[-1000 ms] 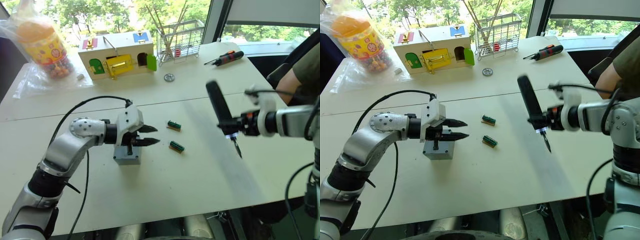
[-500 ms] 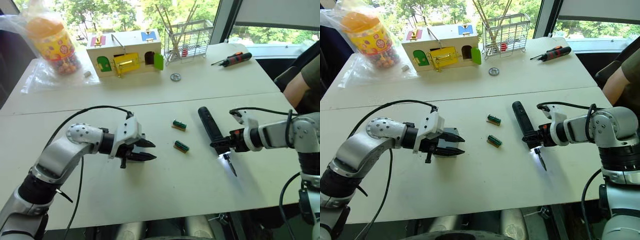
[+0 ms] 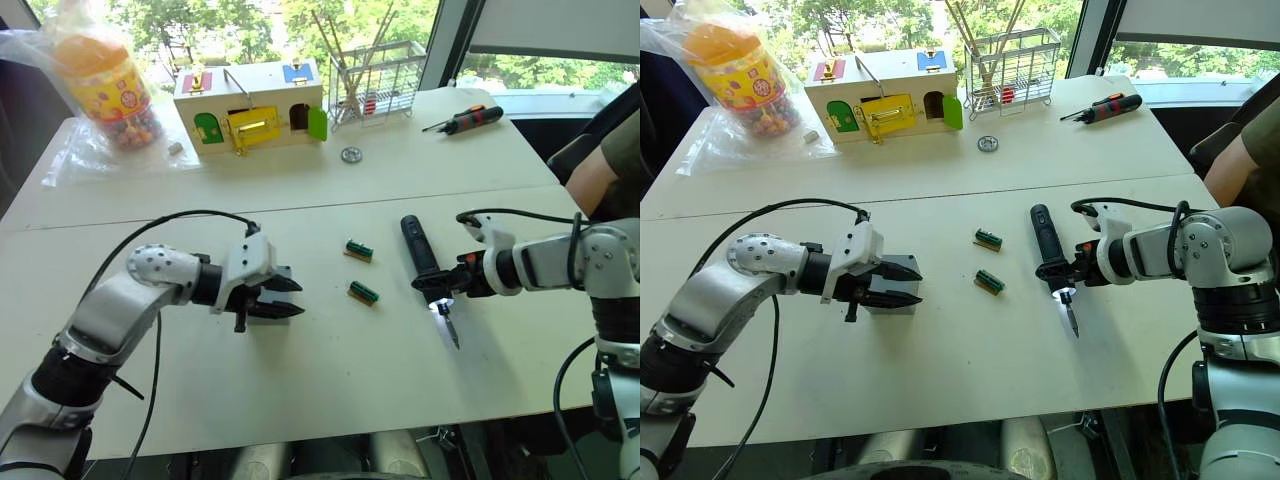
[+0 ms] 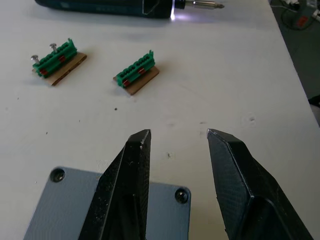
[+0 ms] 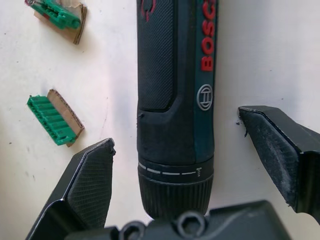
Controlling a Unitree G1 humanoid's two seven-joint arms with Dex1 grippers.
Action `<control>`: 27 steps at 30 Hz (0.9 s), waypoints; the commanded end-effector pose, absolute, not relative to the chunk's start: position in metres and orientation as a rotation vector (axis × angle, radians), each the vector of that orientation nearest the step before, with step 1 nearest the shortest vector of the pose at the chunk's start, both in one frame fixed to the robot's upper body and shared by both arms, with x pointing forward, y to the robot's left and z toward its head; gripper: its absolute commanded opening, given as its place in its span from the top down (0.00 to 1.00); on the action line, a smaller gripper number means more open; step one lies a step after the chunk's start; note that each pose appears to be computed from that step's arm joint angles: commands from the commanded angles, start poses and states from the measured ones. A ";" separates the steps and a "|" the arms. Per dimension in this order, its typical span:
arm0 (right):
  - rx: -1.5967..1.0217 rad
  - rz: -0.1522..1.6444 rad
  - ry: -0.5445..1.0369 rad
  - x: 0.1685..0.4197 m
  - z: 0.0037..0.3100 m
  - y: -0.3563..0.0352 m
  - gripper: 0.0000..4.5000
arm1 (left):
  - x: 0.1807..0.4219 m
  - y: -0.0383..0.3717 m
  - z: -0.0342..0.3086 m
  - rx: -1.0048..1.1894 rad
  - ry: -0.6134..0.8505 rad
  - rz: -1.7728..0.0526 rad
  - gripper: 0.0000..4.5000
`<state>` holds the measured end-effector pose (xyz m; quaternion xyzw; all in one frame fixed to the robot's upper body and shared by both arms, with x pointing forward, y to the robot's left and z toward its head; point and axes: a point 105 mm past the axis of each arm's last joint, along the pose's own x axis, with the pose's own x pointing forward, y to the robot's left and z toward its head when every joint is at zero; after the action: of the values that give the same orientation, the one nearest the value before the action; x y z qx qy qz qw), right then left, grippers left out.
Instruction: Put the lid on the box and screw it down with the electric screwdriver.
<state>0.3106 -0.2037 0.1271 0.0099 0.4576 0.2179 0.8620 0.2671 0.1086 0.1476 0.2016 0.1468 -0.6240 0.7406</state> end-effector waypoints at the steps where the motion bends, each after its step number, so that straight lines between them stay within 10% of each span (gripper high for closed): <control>1: -0.026 0.486 0.804 0.320 0.164 -0.198 0.01 | 0.281 0.132 0.175 0.431 0.268 -1.280 0.60; 10: -0.202 0.903 0.133 0.308 0.242 -0.096 0.01 | 0.310 0.201 0.185 0.250 0.278 -0.988 0.60; 18: -0.185 1.290 0.294 0.241 0.146 -0.025 0.01 | 0.280 0.226 0.139 0.183 0.433 -0.865 0.60; 27: -0.059 1.329 0.407 0.245 0.118 0.005 0.01 | 0.273 0.212 0.117 0.210 0.463 -0.868 0.60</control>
<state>0.2475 -0.0022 0.1118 -0.0499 0.1850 0.6009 0.7760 0.2707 0.2144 0.1141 0.0756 0.2325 -0.4147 0.8765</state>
